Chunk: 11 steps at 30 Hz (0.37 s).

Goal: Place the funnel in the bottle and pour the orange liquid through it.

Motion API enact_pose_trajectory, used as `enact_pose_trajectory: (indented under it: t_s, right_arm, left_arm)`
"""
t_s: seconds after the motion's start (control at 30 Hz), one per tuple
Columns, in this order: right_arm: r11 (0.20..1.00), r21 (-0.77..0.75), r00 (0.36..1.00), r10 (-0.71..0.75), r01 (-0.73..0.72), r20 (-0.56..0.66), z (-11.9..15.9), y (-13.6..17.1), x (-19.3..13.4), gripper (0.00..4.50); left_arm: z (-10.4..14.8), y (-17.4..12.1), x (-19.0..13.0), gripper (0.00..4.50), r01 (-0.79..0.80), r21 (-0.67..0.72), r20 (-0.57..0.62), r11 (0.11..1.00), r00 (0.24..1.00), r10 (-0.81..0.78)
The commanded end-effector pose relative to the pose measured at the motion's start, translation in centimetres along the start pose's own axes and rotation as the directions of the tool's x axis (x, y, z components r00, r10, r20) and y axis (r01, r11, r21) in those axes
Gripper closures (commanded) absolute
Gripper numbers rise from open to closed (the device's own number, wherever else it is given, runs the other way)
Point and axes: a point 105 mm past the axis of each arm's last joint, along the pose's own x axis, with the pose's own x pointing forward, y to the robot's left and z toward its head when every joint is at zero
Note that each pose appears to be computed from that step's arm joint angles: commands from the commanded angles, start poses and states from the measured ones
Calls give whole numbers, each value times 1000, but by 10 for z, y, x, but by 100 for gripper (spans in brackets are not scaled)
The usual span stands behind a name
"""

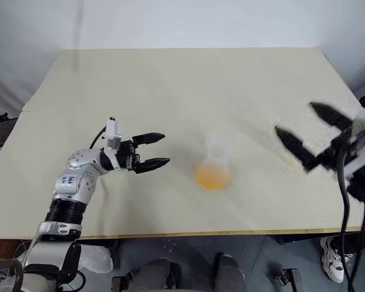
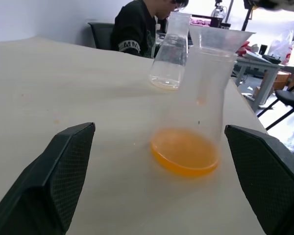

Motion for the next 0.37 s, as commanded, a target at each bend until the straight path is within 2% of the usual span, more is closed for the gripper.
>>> enact_pose_trajectory:
  t_s: [0.03, 0.23, 0.37]
  right_arm:
    - [992, 5, 988, 129, -129, -87, -20, 27, -15, 3]
    - [994, 79, 985, 83, -72, -151, -70, 21, -40, 3]
    - [997, 57, 988, 55, -47, -142, -81, 14, -44, 3]
  left_arm:
    - [-1, -3, -19, 0, 19, 17, -9, 1000, 1000, -19]
    - [-10, -4, -35, 0, 40, 9, -76, 999, 996, -39]
    - [-8, -4, -34, 0, 49, 14, -67, 999, 997, -48]
